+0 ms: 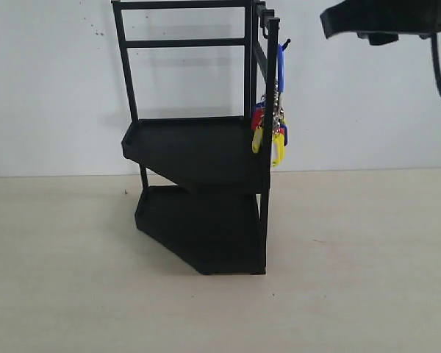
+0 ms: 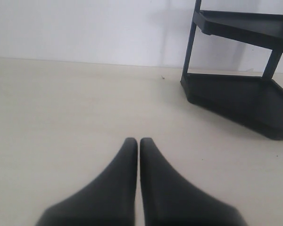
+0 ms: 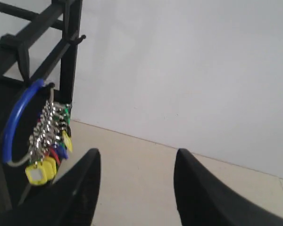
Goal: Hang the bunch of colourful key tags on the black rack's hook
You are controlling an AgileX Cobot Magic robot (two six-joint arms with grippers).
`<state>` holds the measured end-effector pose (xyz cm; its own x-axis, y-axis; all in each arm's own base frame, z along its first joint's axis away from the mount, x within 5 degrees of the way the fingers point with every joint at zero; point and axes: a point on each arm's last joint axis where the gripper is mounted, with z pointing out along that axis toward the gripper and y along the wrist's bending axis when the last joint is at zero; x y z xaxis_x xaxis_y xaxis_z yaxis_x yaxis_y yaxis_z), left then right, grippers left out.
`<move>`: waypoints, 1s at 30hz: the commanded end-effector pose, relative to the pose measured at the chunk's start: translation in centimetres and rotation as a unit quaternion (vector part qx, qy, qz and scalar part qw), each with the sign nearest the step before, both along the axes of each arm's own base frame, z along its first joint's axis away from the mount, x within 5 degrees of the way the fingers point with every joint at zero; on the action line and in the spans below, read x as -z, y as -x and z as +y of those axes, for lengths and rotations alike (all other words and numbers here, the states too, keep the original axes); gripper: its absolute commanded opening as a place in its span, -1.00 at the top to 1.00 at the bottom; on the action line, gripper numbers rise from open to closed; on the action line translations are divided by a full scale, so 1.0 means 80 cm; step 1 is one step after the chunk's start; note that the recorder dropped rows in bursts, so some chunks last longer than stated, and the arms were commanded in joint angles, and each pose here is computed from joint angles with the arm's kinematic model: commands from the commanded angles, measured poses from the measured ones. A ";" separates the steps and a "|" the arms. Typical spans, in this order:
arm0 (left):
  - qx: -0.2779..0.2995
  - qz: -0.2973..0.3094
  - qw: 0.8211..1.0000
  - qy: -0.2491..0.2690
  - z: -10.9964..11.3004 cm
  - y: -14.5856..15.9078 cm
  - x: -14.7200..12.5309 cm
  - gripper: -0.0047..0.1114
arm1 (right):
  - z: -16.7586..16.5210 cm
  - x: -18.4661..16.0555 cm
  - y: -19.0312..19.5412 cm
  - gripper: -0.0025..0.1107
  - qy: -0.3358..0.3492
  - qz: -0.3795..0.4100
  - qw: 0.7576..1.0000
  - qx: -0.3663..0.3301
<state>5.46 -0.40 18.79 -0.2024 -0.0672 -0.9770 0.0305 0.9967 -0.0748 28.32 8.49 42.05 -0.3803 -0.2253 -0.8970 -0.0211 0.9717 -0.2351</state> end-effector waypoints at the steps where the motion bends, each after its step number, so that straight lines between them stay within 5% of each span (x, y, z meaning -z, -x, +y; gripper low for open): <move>1: -0.002 -0.003 1.000 -0.004 0.000 0.000 0.000 0.84 | -0.014 0.008 0.028 0.13 -0.002 0.003 1.000 0.008; 20: -0.002 -0.003 1.000 -0.004 0.000 0.000 0.000 0.84 | -0.057 0.049 0.158 0.13 -0.140 0.013 0.990 -0.013; 22: -0.002 -0.003 1.000 -0.004 0.000 0.000 0.000 0.84 | -0.052 0.064 0.159 0.31 -0.154 0.045 0.987 -0.020; 25: -0.002 -0.003 1.000 -0.004 0.000 0.000 0.000 0.84 | -0.043 0.091 0.163 0.94 -0.156 0.101 0.981 -0.050; 30: -0.002 -0.003 1.000 -0.004 0.000 0.000 0.000 0.84 | -0.028 0.120 0.182 0.93 -0.249 0.232 0.939 -0.048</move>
<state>5.46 -0.40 18.79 -0.2024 -0.0672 -0.9770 0.0305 0.9967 -0.0748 14.40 5.86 32.87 -0.6968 0.0829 -0.7125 -0.1178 0.9666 0.2276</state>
